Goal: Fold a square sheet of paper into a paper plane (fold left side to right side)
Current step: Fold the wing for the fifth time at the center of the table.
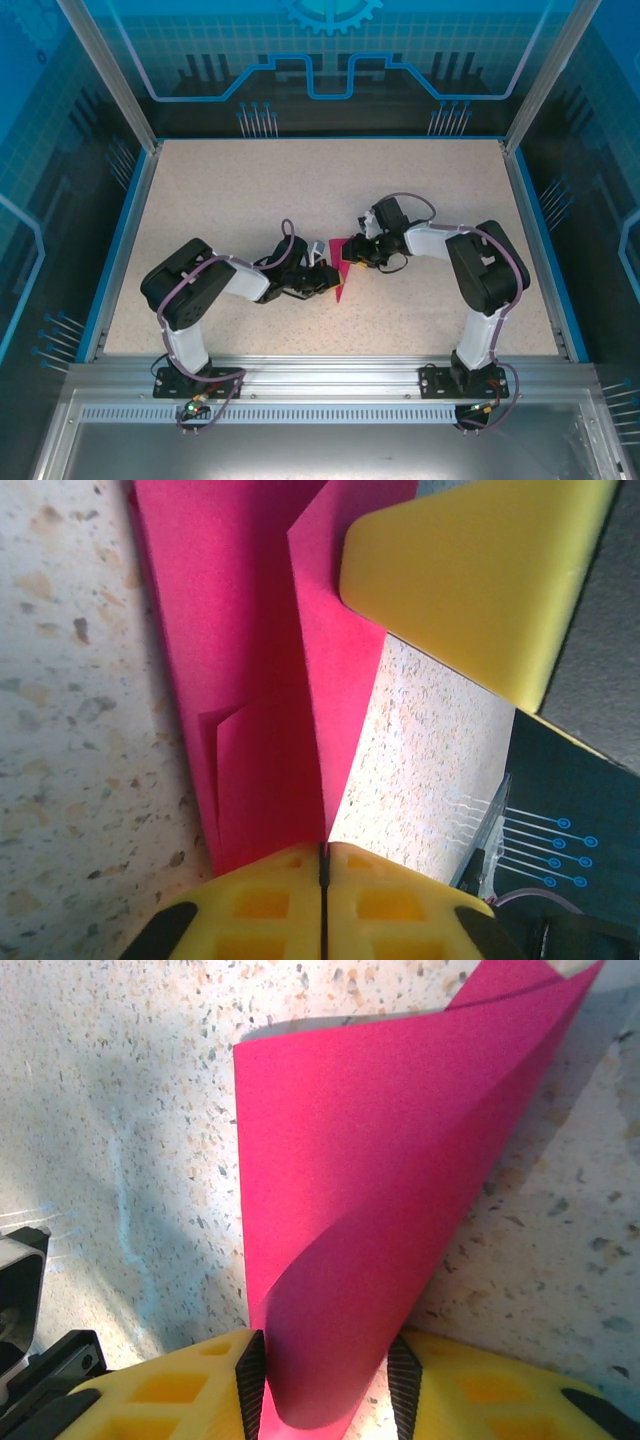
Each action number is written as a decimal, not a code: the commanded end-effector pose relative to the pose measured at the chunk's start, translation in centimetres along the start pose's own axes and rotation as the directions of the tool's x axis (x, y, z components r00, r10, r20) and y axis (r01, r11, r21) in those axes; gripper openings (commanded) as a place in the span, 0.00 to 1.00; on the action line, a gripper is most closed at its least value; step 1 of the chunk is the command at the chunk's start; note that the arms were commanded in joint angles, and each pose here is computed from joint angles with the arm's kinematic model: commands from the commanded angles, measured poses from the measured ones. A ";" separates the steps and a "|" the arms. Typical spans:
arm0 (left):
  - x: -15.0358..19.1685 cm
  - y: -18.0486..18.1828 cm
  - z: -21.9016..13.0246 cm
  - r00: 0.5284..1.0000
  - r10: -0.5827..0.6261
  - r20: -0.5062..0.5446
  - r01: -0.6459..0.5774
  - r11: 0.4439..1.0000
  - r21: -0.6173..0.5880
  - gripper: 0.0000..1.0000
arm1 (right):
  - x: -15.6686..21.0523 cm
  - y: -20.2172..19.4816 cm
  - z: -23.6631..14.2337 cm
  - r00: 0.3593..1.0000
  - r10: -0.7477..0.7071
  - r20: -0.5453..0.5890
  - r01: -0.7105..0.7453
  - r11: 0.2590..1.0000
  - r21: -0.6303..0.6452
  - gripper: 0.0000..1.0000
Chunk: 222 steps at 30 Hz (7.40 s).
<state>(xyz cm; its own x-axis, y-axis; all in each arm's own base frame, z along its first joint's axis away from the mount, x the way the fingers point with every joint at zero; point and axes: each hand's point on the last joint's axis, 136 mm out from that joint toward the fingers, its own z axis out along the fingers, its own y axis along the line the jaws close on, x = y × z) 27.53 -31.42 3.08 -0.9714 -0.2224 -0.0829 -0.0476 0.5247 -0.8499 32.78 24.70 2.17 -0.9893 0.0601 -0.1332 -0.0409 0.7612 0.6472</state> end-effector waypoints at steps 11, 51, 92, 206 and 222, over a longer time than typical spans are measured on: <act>-1.2 -0.5 -3.2 0.999 0.004 0.037 -0.004 1.000 -0.002 0.34 | 0.6 -0.6 1.3 0.999 0.013 -0.042 -0.012 0.999 0.033 0.38; -6.3 0.2 0.5 0.994 -0.105 -0.008 0.105 0.993 0.060 0.26 | 0.5 1.0 0.2 1.000 0.000 -0.022 0.000 1.000 -0.022 0.37; -6.4 0.7 -1.1 0.997 -0.068 0.042 0.066 0.997 0.031 0.00 | -0.5 1.3 -2.8 1.000 0.006 0.031 -0.005 0.999 -0.053 0.47; -7.9 1.8 -1.5 0.998 0.002 0.070 0.004 0.997 -0.079 0.00 | -0.6 1.5 -3.3 0.998 -0.045 0.046 0.046 0.999 -0.017 0.42; -8.2 2.4 -0.6 0.998 -0.014 0.053 0.018 0.997 -0.079 0.00 | -1.5 4.2 -1.6 0.997 -0.058 0.043 0.062 0.995 -0.082 0.39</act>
<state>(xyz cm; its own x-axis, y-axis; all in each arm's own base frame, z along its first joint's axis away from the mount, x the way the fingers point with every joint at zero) 34.59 -28.04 2.52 -0.9569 -0.2742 -0.0955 -0.0837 0.5754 -0.8136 33.31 25.76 5.97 -0.9787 0.0491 -0.1993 -0.1031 0.7219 0.6842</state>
